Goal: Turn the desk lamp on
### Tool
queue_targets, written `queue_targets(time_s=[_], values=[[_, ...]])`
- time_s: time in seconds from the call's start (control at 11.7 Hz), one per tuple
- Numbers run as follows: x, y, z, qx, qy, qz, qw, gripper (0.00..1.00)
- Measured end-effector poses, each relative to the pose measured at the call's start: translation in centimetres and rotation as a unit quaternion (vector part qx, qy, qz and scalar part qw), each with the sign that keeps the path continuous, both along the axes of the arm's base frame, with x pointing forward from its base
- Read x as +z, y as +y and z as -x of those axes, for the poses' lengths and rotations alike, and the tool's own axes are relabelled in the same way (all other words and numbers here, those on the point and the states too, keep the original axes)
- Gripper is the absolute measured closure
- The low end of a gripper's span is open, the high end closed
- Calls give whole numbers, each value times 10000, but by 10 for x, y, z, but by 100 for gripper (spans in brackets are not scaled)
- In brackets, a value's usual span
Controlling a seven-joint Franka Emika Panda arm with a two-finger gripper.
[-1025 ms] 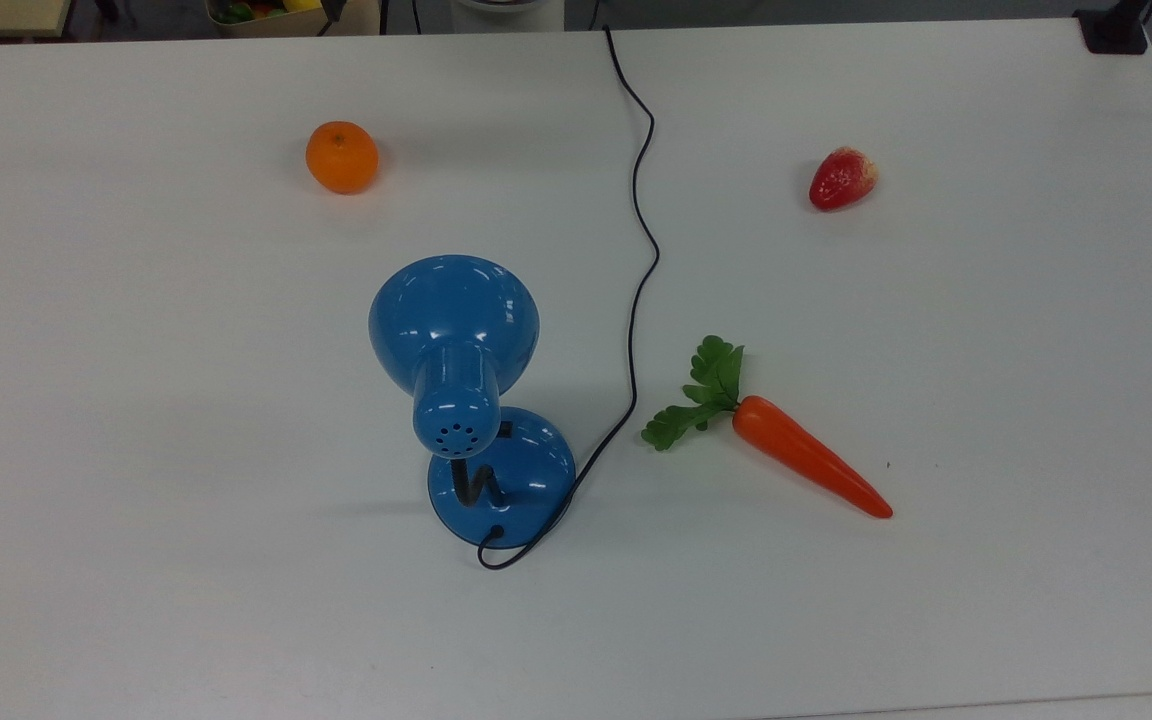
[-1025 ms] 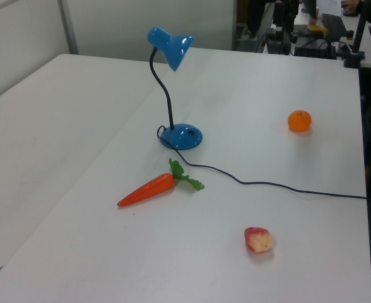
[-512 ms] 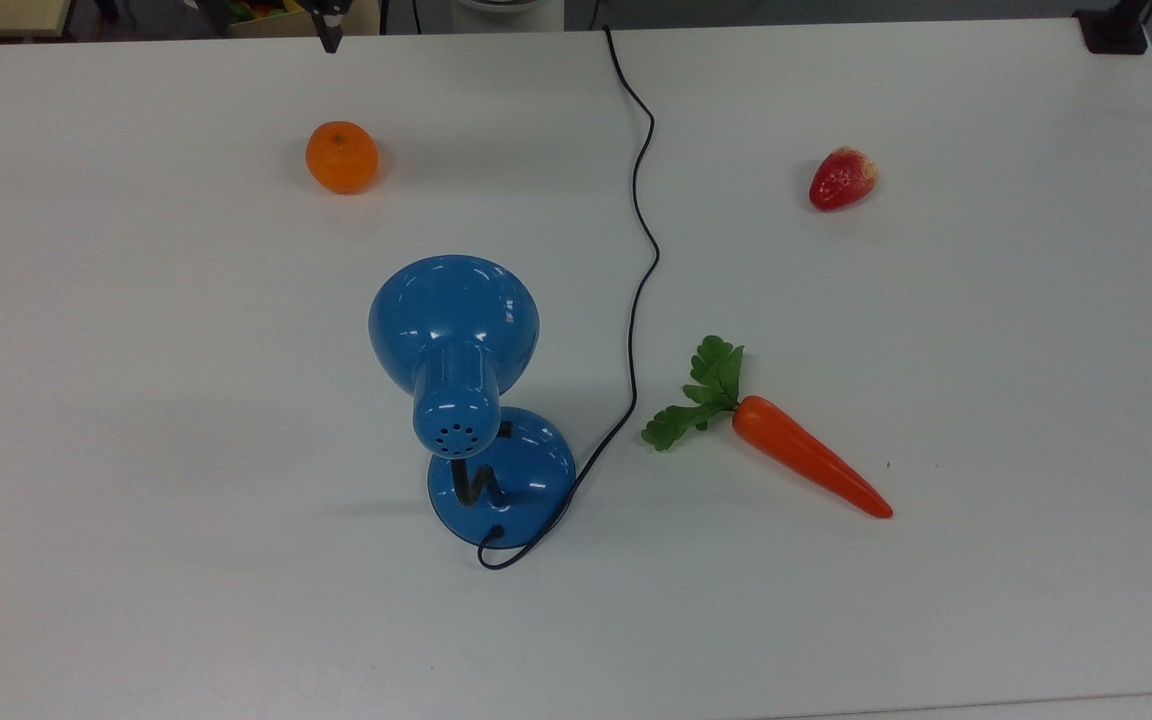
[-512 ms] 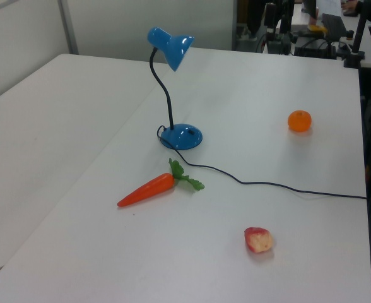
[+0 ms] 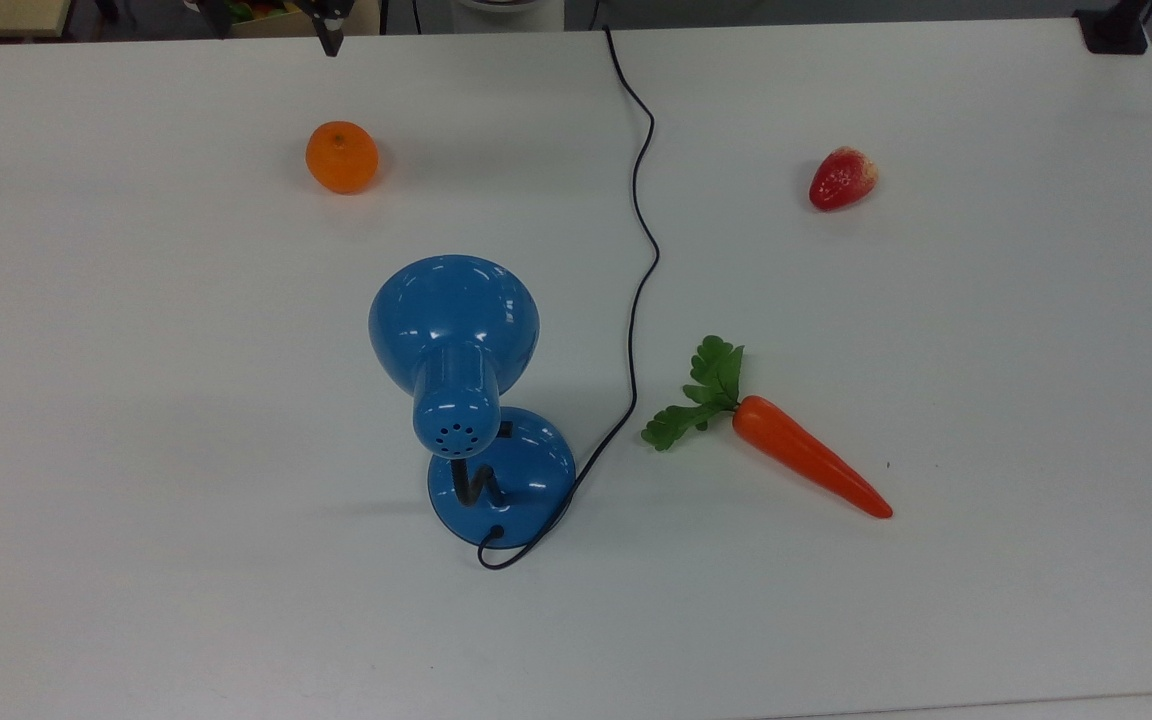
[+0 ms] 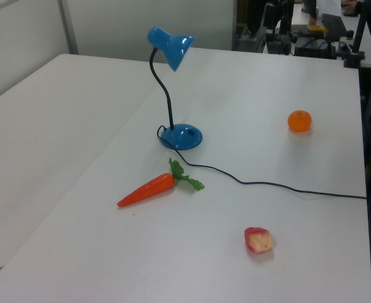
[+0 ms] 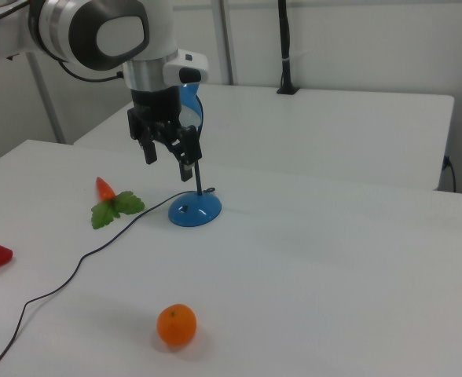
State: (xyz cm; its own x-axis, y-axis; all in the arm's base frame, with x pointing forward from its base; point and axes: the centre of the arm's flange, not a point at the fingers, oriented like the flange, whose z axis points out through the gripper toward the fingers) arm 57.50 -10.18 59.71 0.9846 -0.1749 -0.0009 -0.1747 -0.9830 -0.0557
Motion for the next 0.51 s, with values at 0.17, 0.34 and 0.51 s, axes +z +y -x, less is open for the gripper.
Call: queue_targets(time_s=[0.17, 0.34, 0.51], values=[[0, 0, 0, -16, 0, 0, 10000, 0], [2, -1, 1, -37, -14, 2, 10000, 0], [6, -5, 3, -81, -56, 4, 10000, 0]])
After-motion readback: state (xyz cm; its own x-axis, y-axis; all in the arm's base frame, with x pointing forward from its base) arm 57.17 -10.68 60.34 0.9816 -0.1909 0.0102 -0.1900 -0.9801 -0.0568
